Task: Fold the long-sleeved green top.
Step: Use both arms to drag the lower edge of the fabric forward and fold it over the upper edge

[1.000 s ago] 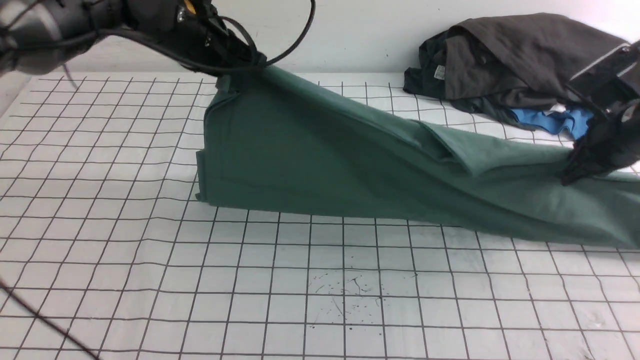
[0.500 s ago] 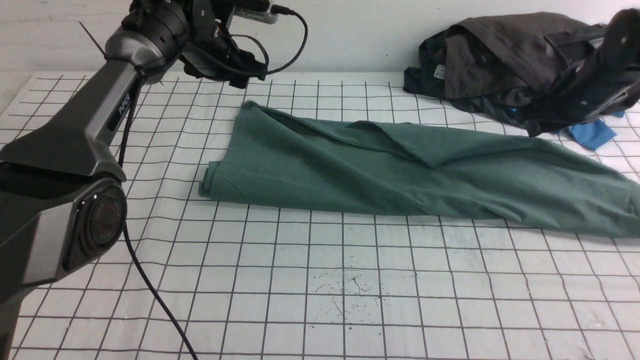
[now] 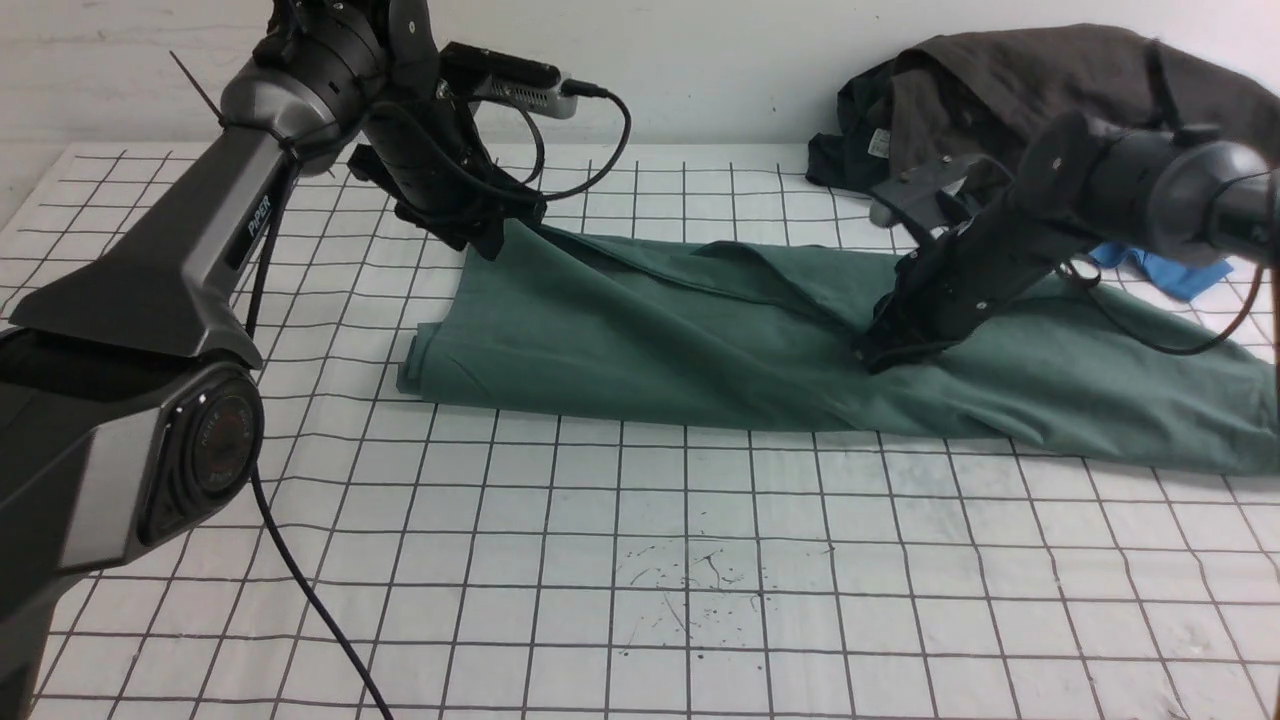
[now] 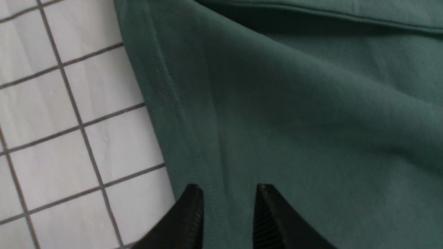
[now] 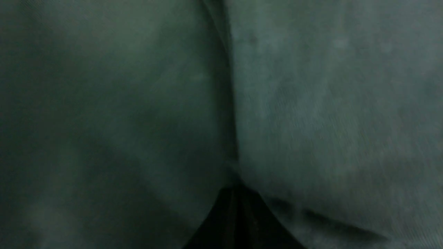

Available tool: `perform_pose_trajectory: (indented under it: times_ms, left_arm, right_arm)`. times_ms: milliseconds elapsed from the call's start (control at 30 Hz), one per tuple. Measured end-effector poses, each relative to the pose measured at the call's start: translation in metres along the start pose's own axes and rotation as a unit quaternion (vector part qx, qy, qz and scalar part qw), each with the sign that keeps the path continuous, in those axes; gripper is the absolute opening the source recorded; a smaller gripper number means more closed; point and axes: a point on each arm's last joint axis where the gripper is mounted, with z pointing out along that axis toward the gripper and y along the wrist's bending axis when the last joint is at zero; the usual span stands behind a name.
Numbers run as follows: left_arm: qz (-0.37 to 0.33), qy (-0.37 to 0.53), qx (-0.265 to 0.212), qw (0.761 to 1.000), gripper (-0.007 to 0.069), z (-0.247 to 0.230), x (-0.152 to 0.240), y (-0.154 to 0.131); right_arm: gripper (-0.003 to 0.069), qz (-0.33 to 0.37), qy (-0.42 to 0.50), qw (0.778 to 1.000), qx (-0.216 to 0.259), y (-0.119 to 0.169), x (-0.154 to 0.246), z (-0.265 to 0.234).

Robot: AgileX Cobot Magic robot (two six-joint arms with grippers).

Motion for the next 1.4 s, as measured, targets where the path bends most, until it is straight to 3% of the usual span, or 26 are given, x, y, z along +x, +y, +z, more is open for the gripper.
perform_pose_trajectory:
  times_ms: [100,200,300,367,533,600,800,967,1033,1100,1167,1267,1400]
  left_arm:
    - [-0.002,0.002,0.005,1.0,0.0145,0.0,0.001,-0.001]
    - [-0.004,0.019,0.009,1.0,0.0128,0.008,0.006,-0.001]
    - [-0.005,0.033,0.011,0.999,0.0129,0.015,0.011,-0.001]
    - [-0.006,0.043,0.012,0.999,0.0129,0.019,0.014,-0.001]
    - [-0.006,0.043,0.011,0.999,0.0131,0.018,0.014,-0.001]
    - [-0.006,0.042,0.011,0.999,0.0133,0.016,0.014,-0.001]
    - [-0.006,0.042,0.011,0.999,0.0144,0.016,0.014,-0.001]
    - [-0.004,0.042,0.007,0.999,0.016,0.016,0.014,0.0]
    - [-0.001,0.044,-0.004,0.999,0.0195,0.016,0.014,0.003]
    - [-0.001,0.044,-0.008,0.999,0.0225,0.016,0.015,0.005]
    - [-0.007,0.045,-0.014,0.999,0.0307,0.015,0.016,0.014]
    - [-0.013,0.046,-0.02,0.999,0.0404,0.015,0.017,0.022]
    - [-0.019,0.057,-0.02,0.998,0.0441,0.031,0.023,0.028]
  right_arm:
    - [-0.0013,0.007,-0.057,0.997,0.059,-0.013,-0.008,0.003]
    - [-0.001,0.112,-0.153,0.974,0.122,-0.038,-0.022,-0.002]
    - [0.0,0.166,-0.196,0.957,0.134,-0.049,-0.032,-0.014]
    - [0.0024,0.189,-0.214,0.95,0.127,-0.055,-0.043,-0.028]
    - [0.0055,0.188,-0.159,0.967,0.065,-0.043,-0.049,-0.037]
    - [0.0058,0.164,-0.108,0.98,0.02,-0.03,-0.044,-0.033]
    - [0.0059,0.106,-0.096,0.988,-0.055,-0.013,-0.035,0.012]
    - [0.0061,0.142,-0.171,0.974,-0.033,-0.02,-0.036,0.045]
    - [0.0064,0.199,-0.218,0.955,0.009,-0.034,-0.04,0.045]
    - [0.0064,0.222,-0.231,0.947,0.019,-0.041,-0.04,0.04]
    - [0.0067,0.241,-0.249,0.938,0.023,-0.053,-0.043,0.018]
    - [0.0067,0.216,-0.249,0.944,0.01,-0.056,-0.05,-0.018]
    - [0.0068,0.18,-0.211,0.96,-0.028,-0.044,-0.055,-0.06]
